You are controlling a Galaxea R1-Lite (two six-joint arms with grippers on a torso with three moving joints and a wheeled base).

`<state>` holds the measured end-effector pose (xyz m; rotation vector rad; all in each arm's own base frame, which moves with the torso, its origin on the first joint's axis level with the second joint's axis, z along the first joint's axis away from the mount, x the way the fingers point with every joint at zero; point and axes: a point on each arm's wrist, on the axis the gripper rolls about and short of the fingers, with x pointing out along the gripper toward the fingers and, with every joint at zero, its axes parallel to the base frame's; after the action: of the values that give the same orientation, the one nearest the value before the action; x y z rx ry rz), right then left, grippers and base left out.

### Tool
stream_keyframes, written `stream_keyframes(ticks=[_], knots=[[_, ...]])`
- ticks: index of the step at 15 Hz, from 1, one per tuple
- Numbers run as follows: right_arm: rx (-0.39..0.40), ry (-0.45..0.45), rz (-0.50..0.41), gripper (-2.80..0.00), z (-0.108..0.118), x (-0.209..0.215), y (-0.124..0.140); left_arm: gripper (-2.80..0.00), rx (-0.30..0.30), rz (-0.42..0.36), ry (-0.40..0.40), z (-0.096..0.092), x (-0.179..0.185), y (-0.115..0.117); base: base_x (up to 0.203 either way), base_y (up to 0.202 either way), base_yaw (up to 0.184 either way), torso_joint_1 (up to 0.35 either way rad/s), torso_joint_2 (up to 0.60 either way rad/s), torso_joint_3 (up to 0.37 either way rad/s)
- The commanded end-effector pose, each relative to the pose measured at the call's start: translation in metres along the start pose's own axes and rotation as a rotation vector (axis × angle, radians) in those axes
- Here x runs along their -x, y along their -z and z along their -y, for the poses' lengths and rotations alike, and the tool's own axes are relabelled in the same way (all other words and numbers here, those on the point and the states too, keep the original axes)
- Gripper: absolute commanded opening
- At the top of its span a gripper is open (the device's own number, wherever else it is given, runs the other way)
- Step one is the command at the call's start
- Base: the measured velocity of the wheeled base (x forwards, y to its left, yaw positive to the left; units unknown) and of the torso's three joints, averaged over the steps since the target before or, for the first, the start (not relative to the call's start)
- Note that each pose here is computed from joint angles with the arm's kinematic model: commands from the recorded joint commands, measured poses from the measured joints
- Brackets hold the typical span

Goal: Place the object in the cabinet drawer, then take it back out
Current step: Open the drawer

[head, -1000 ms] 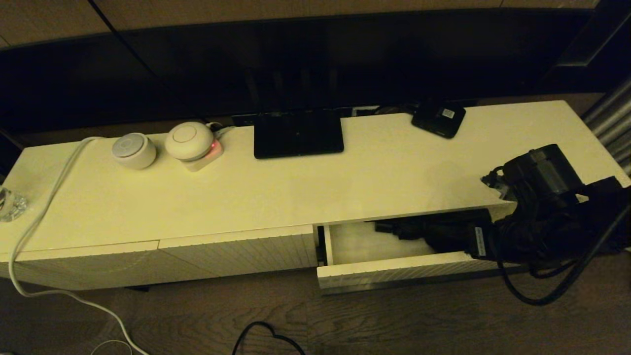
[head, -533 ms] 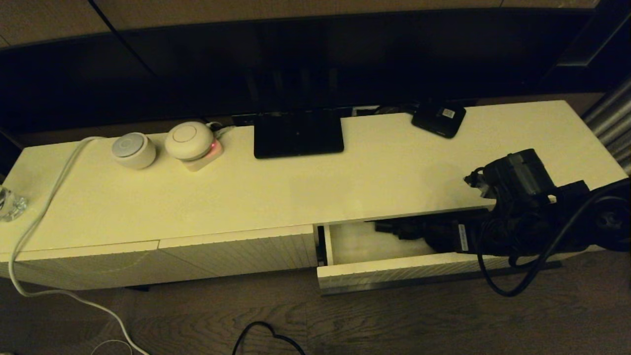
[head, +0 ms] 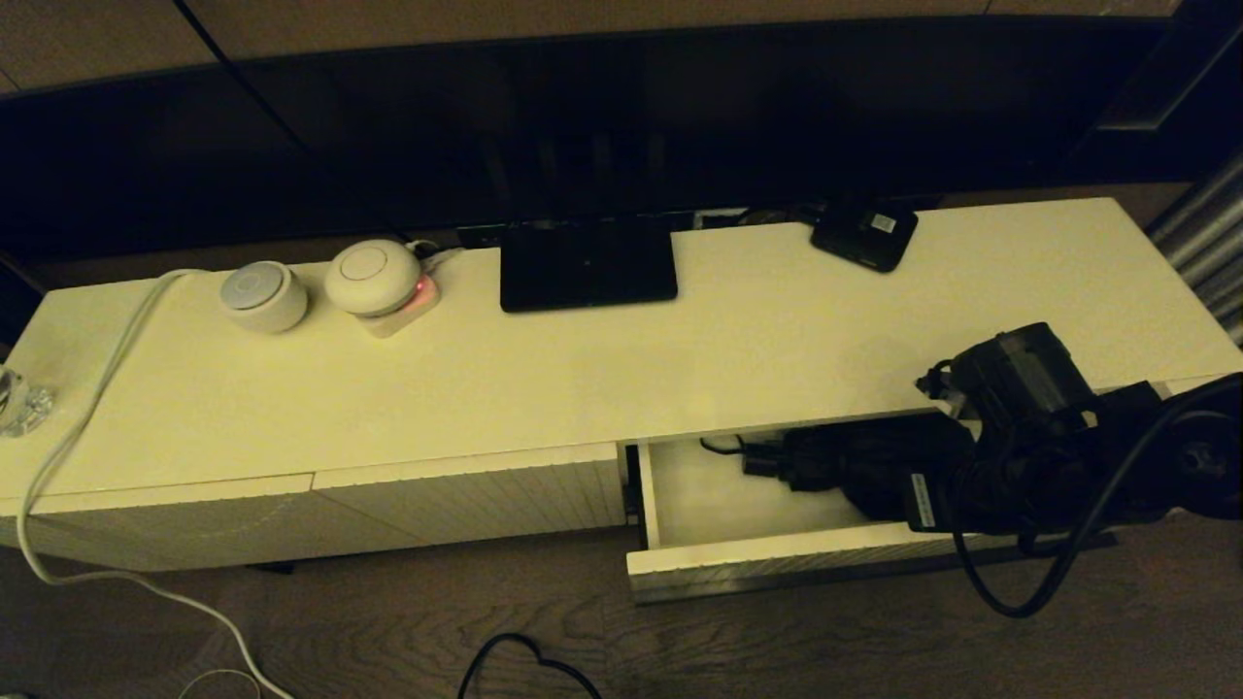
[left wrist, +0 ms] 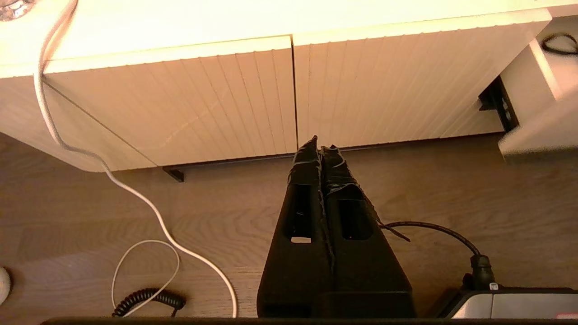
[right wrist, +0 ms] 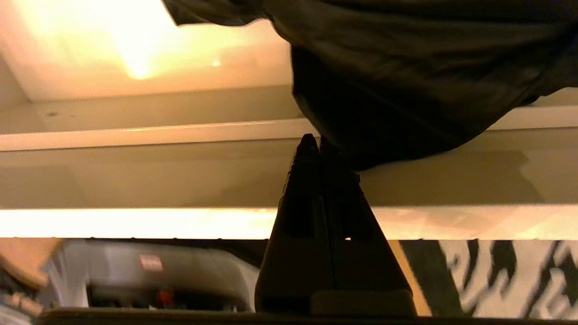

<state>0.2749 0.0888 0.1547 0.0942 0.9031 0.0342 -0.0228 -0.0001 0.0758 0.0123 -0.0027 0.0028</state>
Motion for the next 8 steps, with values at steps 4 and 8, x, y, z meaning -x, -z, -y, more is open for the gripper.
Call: stream_keyframes(ticks=[4,8], knots=[[-0.010,0.015,-0.094,-2.80,0.004,0.010,0.012,-2.80,0.000,-0.001,0.000,0.000,0.000,0.000,0.000,0.000,0.000,0.000,0.00,0.000],[-0.005,0.029,-0.157,-2.80,0.005,0.006,0.031,-2.80,0.000,-0.001,0.000,0.000,0.000,0.000,0.000,0.000,0.000,0.000,0.00,0.000]])
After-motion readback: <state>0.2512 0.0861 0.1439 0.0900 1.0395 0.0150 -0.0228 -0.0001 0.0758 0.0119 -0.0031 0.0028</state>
